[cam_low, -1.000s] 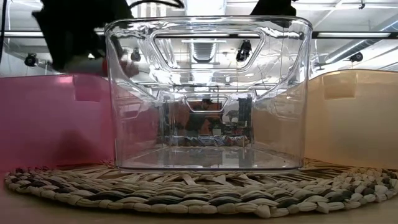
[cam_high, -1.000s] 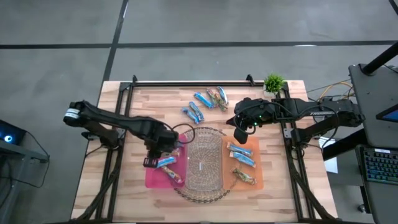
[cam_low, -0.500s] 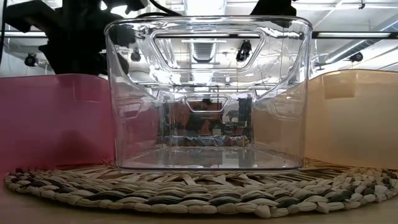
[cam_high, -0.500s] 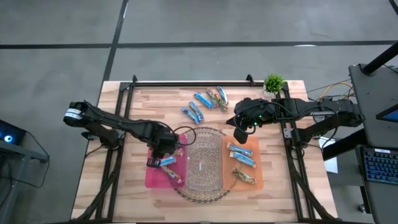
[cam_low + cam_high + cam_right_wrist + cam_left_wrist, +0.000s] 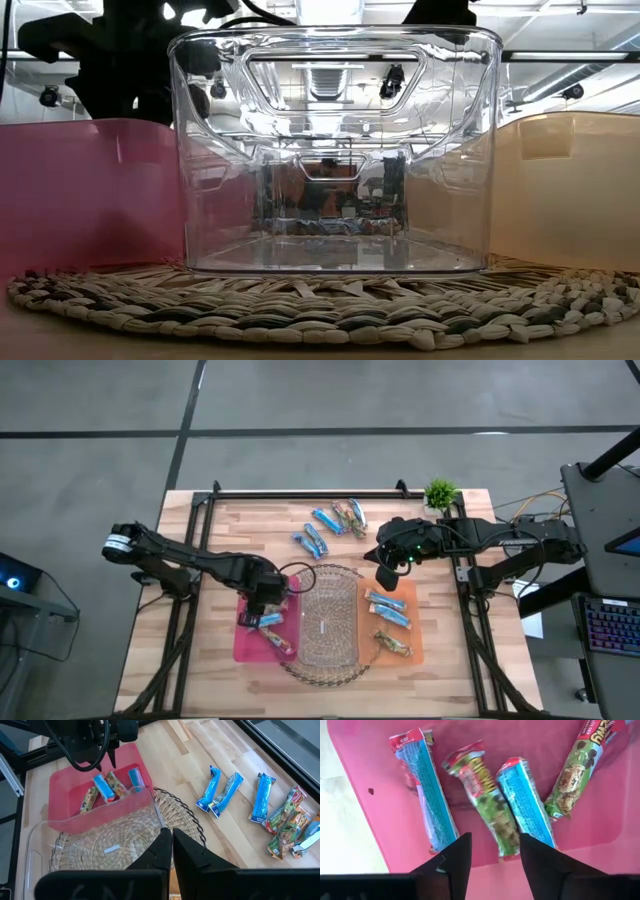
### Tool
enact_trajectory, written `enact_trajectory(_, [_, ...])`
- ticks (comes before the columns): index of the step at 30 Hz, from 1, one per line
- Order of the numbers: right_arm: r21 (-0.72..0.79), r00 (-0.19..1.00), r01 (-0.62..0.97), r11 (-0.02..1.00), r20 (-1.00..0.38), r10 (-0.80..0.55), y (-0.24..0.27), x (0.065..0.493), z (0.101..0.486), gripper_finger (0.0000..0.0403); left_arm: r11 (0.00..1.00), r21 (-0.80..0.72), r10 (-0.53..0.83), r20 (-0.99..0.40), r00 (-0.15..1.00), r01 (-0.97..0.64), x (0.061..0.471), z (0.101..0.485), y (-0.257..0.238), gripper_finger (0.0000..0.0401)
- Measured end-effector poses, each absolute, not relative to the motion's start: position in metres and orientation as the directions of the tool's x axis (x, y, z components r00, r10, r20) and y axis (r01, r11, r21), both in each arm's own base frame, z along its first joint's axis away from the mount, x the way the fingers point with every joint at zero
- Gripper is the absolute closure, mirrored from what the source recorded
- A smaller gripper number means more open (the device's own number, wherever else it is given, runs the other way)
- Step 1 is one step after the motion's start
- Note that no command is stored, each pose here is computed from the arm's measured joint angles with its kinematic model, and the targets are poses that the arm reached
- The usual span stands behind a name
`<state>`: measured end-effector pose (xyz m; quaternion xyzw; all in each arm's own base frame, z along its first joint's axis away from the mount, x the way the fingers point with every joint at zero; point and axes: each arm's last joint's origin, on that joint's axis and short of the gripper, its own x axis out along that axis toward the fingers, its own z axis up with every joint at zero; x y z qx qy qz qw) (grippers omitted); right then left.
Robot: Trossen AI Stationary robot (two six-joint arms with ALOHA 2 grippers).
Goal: Pick and place Granola Bars by type
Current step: Put the yellow granola bar into the orange bin
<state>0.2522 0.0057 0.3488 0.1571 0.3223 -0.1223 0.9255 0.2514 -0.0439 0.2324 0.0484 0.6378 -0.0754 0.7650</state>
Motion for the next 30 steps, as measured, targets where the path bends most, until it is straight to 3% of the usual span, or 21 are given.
enact_trajectory(9, [0.212, 0.762, 0.327, 0.921, -0.635, -0.125, 0.006, 0.252, 0.349, 0.0394, 0.985, -0.024, -0.054, -0.983, 0.175, 0.172, 0.251, 0.232, -0.044, 0.0268])
enact_trajectory(17, [0.211, 0.762, 0.327, 0.921, -0.635, -0.125, 0.006, 0.252, 0.349, 0.0394, 0.982, -0.021, -0.056, -0.981, 0.184, 0.186, 0.253, 0.235, -0.044, 0.0389])
enact_trajectory(25, [0.211, 0.762, 0.328, 0.921, -0.635, -0.125, 0.006, 0.252, 0.349, 0.0394, 0.986, -0.026, -0.066, -0.967, 0.245, 0.163, 0.26, 0.252, -0.045, 0.04])
enact_trajectory(30, [0.199, 0.761, 0.319, 0.926, -0.636, -0.126, 0.006, 0.252, 0.349, 0.0394, 0.989, -0.033, -0.088, -0.916, 0.392, 0.145, 0.261, 0.269, -0.042, 0.0401])
